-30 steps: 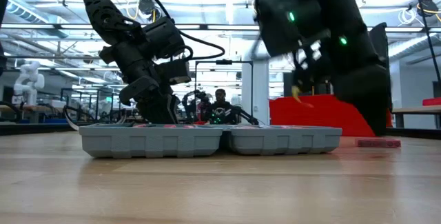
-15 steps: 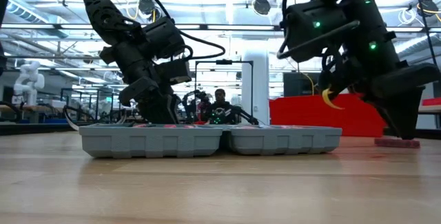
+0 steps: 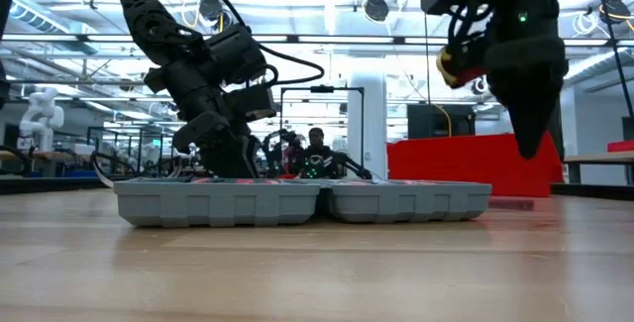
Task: Prefit tool cases
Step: Put the screwdriver bits into the toolbox
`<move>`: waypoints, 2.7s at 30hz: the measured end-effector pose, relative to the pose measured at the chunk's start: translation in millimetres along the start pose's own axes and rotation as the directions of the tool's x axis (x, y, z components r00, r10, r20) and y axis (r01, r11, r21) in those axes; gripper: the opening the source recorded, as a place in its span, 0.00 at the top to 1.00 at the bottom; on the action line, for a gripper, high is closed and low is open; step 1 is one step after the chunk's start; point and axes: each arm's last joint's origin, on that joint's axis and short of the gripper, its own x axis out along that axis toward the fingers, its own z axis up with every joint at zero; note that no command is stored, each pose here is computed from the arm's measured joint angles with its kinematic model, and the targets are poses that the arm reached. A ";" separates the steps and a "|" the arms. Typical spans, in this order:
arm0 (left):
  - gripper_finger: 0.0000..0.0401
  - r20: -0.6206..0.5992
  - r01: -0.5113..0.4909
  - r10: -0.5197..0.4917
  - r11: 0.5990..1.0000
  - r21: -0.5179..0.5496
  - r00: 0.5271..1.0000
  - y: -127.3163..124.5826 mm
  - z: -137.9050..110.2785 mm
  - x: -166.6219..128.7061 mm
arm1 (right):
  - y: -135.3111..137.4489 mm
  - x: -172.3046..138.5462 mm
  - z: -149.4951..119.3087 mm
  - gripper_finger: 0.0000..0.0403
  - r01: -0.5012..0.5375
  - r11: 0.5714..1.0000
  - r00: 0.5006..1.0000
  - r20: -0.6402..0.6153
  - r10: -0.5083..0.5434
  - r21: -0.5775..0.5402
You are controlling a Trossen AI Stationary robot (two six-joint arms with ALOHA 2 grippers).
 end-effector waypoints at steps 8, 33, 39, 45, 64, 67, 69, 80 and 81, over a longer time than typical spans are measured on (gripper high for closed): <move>0.77 0.001 -0.002 0.002 1.000 0.001 1.000 0.1 0.1 0.0 | 5.2 22.0 6.0 0.50 -0.001 0.998 0.998 0.070 0.005 -0.065; 0.77 0.021 -0.027 0.027 1.000 -0.002 0.999 1.2 2.6 -0.2 | 17.6 53.1 -1.5 0.88 -0.245 0.935 0.940 0.301 0.164 0.257; 0.77 0.024 -0.027 0.027 1.000 -0.002 0.999 1.3 3.0 -0.2 | 19.4 48.9 -15.9 0.88 -0.522 0.785 0.822 0.443 0.358 0.335; 0.77 0.025 -0.026 0.026 1.000 -0.001 0.999 1.3 3.1 -0.2 | 8.6 57.2 -50.0 0.88 -0.816 0.502 0.559 0.606 0.565 0.285; 0.77 0.073 -0.047 0.047 0.999 0.002 0.996 4.6 7.7 -1.1 | -32.4 64.8 -113.9 0.43 -0.921 0.384 0.092 0.916 0.390 -0.071; 0.77 0.071 -0.063 0.063 0.998 0.001 0.995 5.3 7.8 -1.3 | -32.2 63.5 -114.0 0.41 -0.930 0.361 0.083 0.916 0.392 -0.071; 0.77 0.072 -0.065 0.065 0.998 0.001 0.995 5.5 8.9 -1.5 | -31.5 62.8 -113.8 0.42 -0.931 0.357 0.079 0.915 0.396 -0.074; 0.77 0.089 -0.087 0.084 0.996 0.027 0.992 7.0 20.5 -6.5 | -2.8 42.3 -96.3 0.48 -0.848 0.514 0.067 0.938 0.341 -0.126; 0.77 0.089 -0.107 0.103 0.993 0.042 0.991 6.7 25.3 -11.0 | 0.8 38.2 -93.6 0.49 -0.827 0.543 0.059 0.940 0.336 -0.142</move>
